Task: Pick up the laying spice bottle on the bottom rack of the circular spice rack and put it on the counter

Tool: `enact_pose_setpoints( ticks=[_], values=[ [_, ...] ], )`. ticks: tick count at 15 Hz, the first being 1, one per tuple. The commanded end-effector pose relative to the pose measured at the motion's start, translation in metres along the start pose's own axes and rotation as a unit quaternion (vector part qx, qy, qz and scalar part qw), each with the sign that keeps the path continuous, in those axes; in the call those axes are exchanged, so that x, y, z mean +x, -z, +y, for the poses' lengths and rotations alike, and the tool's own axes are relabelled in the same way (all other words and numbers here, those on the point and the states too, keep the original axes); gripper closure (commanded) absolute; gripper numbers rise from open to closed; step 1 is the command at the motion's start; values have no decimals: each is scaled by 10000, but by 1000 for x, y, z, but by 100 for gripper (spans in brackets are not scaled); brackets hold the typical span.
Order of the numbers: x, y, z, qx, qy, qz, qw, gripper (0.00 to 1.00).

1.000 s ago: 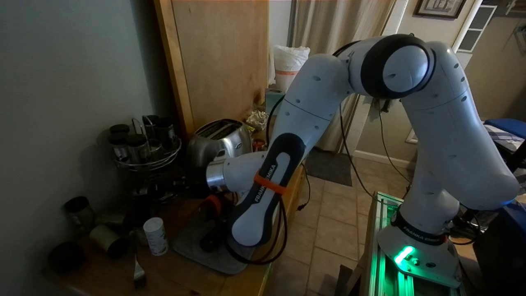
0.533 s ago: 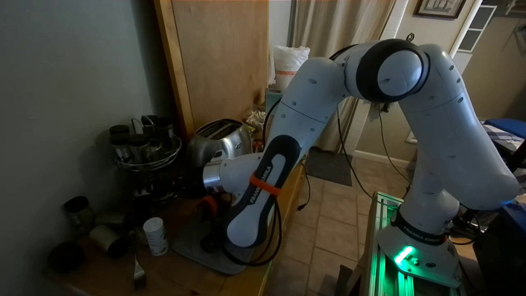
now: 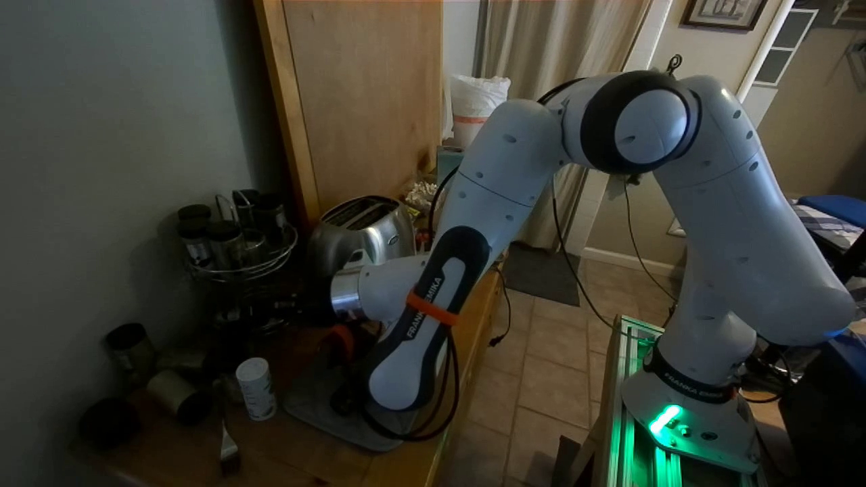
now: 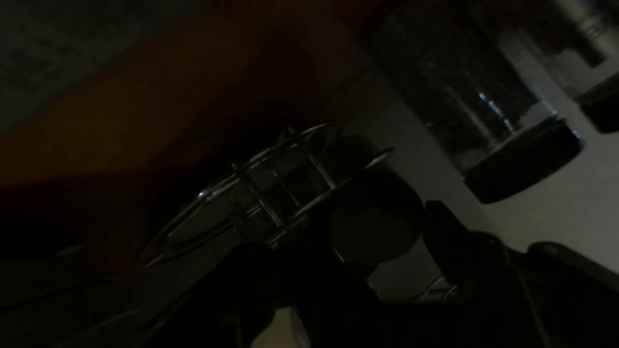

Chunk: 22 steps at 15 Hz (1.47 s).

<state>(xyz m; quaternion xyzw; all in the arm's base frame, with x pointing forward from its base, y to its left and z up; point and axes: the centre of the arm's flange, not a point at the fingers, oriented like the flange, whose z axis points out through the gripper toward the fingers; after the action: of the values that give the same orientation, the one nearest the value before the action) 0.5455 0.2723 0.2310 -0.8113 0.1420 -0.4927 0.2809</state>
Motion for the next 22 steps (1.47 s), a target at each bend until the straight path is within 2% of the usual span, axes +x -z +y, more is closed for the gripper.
enact_pose_setpoints(
  ticks=[1,9,12,18,22],
  values=[
    [-4,-10,0,-30,31,174,9998,75],
    [17,-3,-14,-60,84,219,9997,75],
    [23,1,-24,-114,-34,60,9999,75],
    [51,9,-47,-149,-137,36,9998,75],
    [61,14,-59,-412,-205,-334,9984,75]
  ],
)
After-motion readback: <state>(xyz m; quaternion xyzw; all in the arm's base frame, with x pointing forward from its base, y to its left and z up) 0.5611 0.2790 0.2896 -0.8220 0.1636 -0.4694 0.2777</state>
